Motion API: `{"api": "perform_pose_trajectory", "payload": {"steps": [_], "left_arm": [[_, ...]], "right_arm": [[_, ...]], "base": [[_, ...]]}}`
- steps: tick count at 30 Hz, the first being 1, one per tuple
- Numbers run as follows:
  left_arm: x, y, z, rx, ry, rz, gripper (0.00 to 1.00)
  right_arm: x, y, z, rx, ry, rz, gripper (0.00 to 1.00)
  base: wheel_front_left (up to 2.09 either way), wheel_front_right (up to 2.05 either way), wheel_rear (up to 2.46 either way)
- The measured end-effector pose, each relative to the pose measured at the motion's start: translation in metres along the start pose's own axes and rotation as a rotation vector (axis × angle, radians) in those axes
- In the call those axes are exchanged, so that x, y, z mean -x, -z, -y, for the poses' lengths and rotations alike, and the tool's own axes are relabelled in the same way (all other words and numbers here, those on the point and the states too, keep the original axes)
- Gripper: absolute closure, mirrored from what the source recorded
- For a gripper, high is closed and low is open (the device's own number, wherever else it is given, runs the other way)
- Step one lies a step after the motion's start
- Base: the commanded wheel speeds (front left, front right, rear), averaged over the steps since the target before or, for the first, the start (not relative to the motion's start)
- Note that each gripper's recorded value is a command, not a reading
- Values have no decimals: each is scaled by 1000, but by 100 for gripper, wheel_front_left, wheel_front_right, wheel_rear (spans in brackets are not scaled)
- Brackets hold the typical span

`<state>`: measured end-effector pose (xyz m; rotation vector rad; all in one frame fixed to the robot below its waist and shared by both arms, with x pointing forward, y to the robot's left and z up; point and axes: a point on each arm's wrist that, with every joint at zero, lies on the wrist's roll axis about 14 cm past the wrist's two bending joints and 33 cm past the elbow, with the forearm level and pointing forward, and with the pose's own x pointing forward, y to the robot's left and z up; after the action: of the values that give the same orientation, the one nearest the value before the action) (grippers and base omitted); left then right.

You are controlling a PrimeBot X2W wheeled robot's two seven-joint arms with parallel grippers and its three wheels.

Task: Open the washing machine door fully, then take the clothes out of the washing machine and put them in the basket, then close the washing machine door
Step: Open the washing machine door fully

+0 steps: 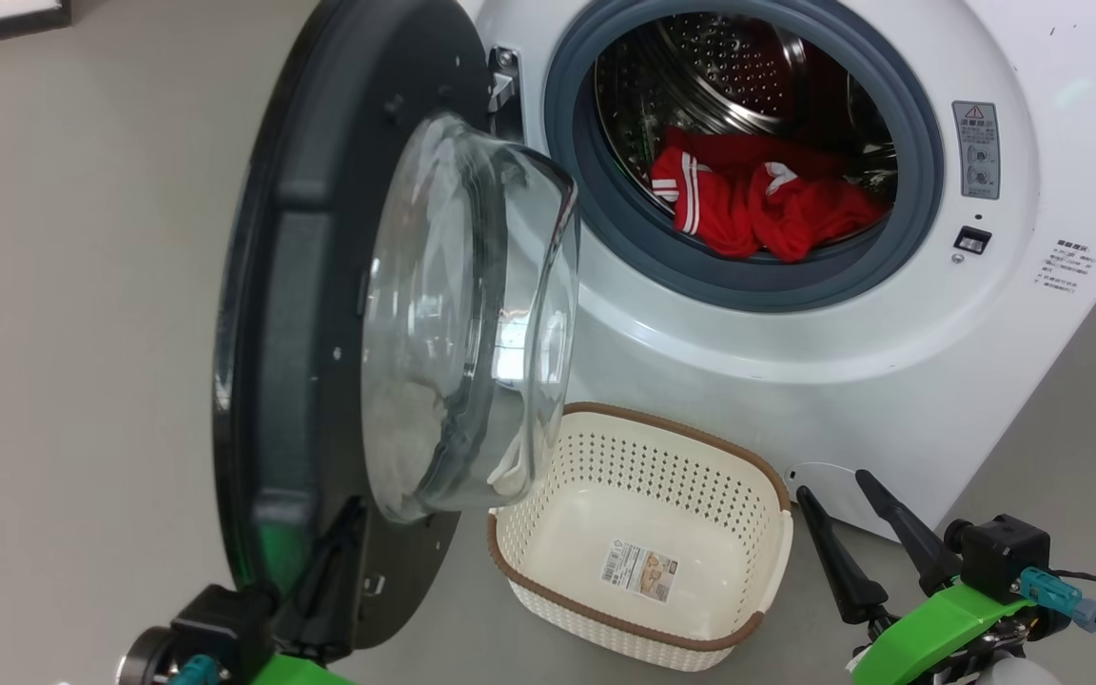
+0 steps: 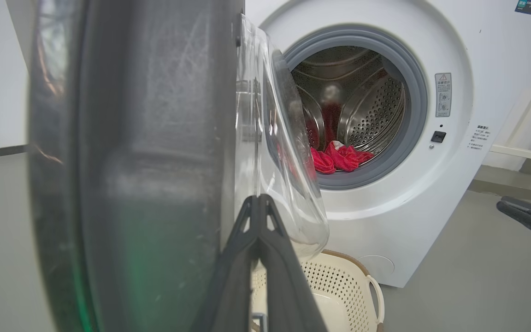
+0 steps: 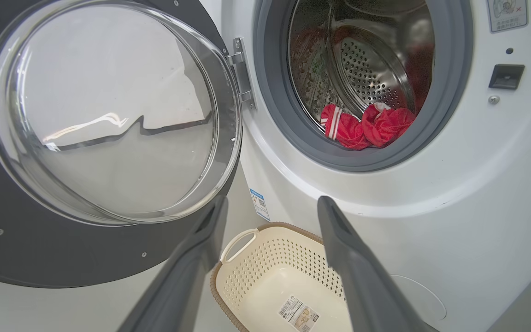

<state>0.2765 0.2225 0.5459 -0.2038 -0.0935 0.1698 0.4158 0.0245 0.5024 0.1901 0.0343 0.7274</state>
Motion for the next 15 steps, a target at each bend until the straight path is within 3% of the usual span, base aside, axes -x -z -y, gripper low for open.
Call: {"api": "perform_pose_trajectory", "payload": {"steps": [15], "left_arm": [[-9, 4, -47, -10, -136, -14, 100]], "right_arm": [[1, 4, 4, -10, 12, -6, 0]], "base": [[0, 0, 0]]}}
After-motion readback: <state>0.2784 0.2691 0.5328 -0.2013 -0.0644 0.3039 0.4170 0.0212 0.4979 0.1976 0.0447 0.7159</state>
